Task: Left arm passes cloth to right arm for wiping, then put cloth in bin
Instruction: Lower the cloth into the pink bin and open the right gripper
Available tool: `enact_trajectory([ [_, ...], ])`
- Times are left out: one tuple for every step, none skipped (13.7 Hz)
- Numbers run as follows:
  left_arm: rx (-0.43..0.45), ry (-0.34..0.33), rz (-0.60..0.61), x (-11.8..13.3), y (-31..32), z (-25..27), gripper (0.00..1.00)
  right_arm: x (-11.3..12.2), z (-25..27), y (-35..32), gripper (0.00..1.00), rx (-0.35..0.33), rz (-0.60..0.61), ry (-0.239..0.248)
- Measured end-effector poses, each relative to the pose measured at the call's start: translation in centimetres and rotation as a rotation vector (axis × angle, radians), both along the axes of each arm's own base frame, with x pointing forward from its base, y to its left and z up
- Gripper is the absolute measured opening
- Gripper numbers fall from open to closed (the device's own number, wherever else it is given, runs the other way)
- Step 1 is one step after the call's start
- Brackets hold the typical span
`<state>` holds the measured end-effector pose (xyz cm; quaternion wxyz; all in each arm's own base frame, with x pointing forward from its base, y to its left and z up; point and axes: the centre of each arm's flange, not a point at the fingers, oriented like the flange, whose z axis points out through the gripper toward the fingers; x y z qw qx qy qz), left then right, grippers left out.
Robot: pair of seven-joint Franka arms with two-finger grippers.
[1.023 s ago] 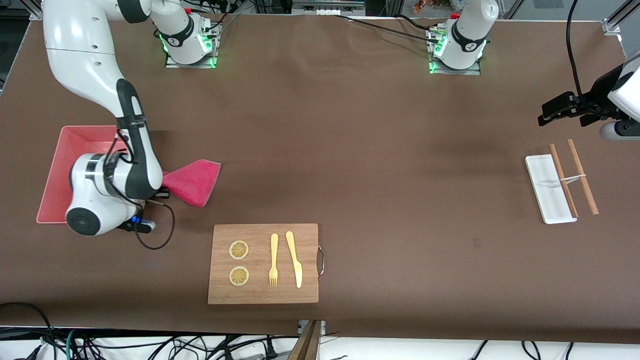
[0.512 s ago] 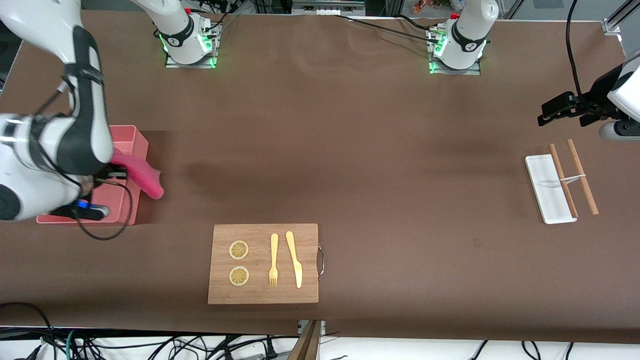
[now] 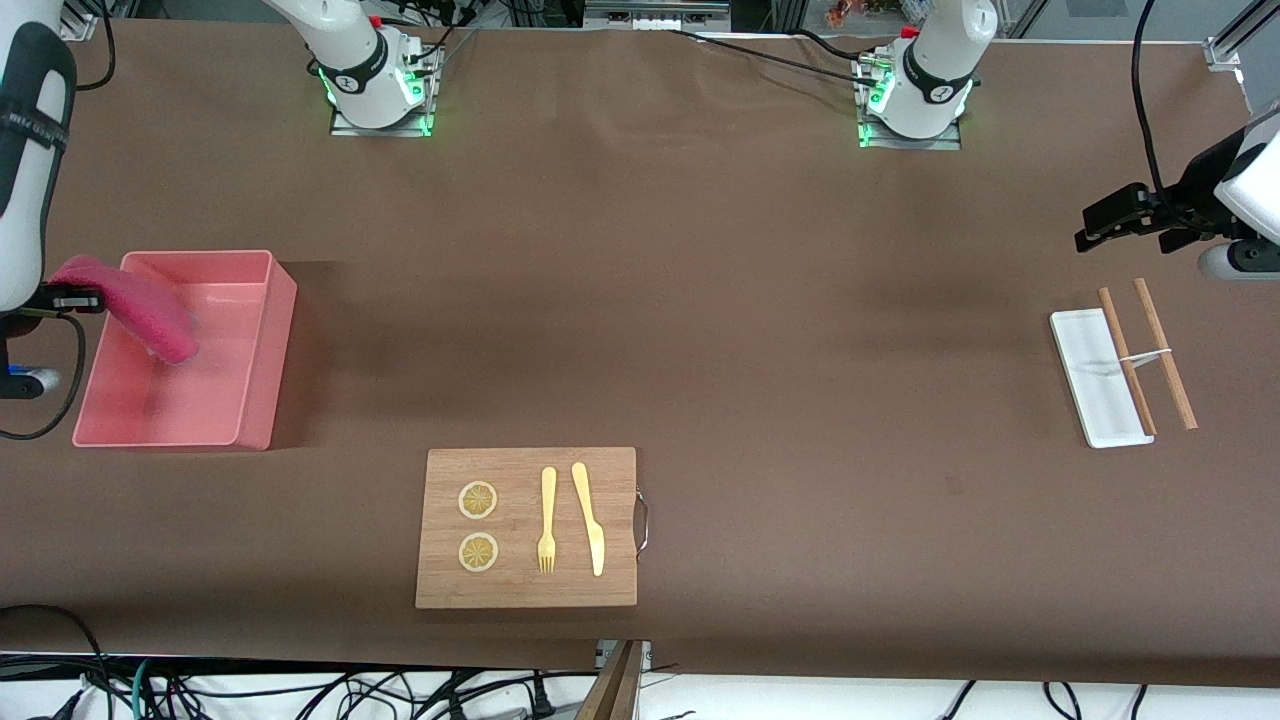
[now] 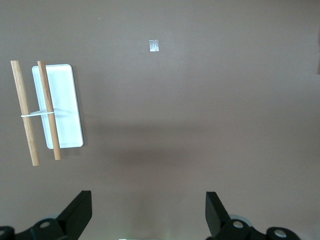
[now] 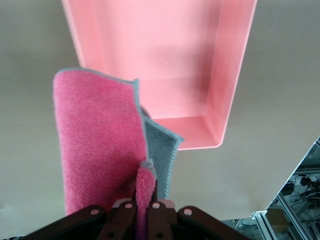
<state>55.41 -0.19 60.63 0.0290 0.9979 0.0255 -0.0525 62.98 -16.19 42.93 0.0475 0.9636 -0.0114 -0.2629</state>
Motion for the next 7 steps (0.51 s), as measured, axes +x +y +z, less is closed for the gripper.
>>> enact_trajectory([
  [0.000,0.000,-0.001,0.0,-0.1,0.0,1.00,-0.2,-1.8,-0.9,0.02,0.001,-0.004,0.012],
  [0.000,0.000,-0.005,0.0,-0.3,0.0,1.00,-0.3,-3.5,-1.3,0.02,0.001,-0.006,0.023],
  [0.000,0.000,-0.009,0.0,-0.5,0.0,1.00,-0.5,-5.1,-1.5,0.02,0.001,-0.005,0.031],
  [0.000,0.000,-0.013,0.0,-0.7,0.0,1.00,-0.6,-6.6,-1.7,0.02,0.000,-0.003,0.037],
  [0.000,0.000,-0.015,0.0,-0.8,0.0,1.00,-0.9,-8.2,-1.9,0.02,-0.001,-0.001,0.036],
  [0.000,0.000,-0.014,0.0,-0.8,0.0,1.00,-1.3,-9.8,-2.2,0.02,-0.002,0.001,0.033],
  [0.000,0.000,-0.015,0.0,-0.8,0.0,1.00,-1.7,-11.5,-2.5,0.02,-0.005,0.004,0.027],
])
